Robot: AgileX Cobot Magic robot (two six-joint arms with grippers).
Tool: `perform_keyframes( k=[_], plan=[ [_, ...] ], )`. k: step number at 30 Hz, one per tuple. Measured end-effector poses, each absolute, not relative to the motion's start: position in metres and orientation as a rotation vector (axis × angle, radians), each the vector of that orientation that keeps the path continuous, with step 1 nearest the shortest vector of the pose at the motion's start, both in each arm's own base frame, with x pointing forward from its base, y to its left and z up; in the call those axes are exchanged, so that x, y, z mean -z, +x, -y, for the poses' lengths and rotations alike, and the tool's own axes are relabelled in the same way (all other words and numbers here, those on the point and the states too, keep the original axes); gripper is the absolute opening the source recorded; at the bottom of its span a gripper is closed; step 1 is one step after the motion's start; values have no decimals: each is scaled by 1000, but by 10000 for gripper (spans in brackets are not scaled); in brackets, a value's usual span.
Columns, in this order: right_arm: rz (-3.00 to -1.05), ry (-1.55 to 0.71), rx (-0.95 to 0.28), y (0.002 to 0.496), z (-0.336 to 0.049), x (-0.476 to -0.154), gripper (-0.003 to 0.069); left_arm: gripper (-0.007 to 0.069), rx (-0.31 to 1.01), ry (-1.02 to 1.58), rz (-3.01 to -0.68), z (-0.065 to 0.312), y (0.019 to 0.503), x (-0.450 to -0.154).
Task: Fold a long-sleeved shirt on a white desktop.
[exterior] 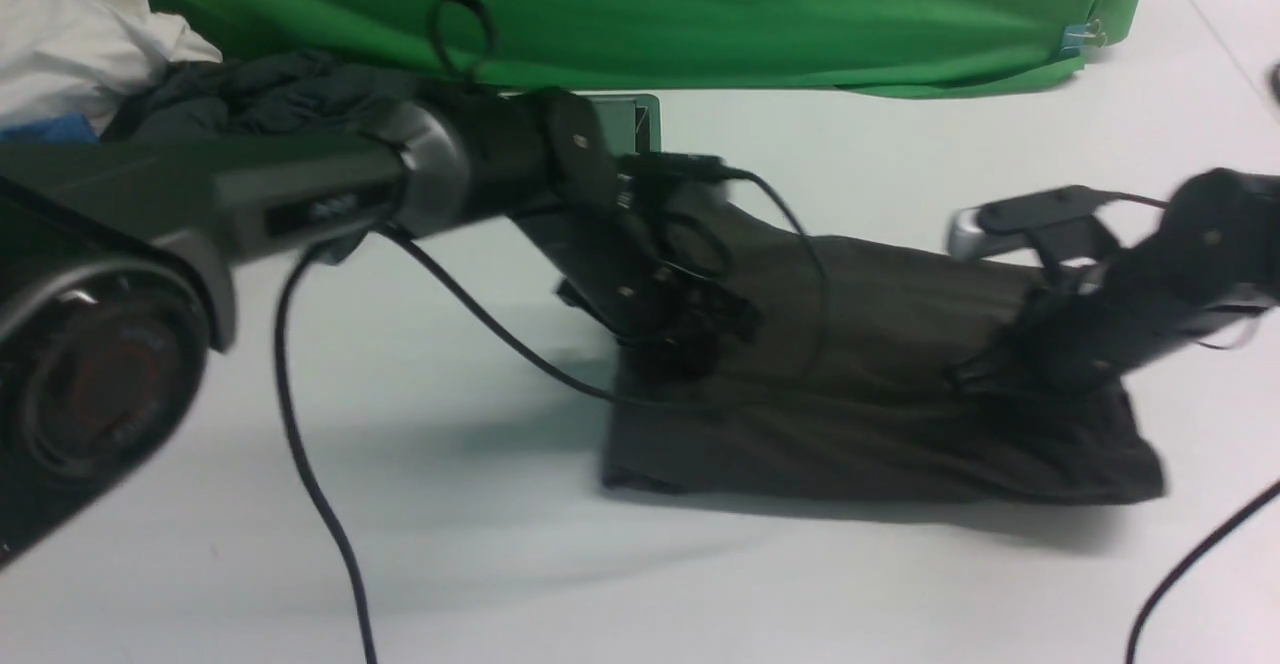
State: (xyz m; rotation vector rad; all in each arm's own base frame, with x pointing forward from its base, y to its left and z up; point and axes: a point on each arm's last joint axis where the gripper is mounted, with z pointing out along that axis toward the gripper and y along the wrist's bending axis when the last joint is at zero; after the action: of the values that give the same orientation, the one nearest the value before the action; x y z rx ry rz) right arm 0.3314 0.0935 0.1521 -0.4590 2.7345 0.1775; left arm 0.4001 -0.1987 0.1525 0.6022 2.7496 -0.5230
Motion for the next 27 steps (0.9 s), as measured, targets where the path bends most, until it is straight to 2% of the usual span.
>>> perform_keyframes(
  k=[6,12,22,27],
  plan=[
    [-2665,-554,-234,358,-139,-155,76,18,479,427,-2786,132,422,-159],
    [-2616,-554,-264,399,-159,-153,81,18,469,285,-2820,85,430,-161],
    [-2599,-560,-278,418,-168,-156,90,18,443,300,-2794,75,433,-163],
    [-2579,-570,-277,415,-166,-172,96,18,409,328,-2756,72,432,-178]
  ],
)
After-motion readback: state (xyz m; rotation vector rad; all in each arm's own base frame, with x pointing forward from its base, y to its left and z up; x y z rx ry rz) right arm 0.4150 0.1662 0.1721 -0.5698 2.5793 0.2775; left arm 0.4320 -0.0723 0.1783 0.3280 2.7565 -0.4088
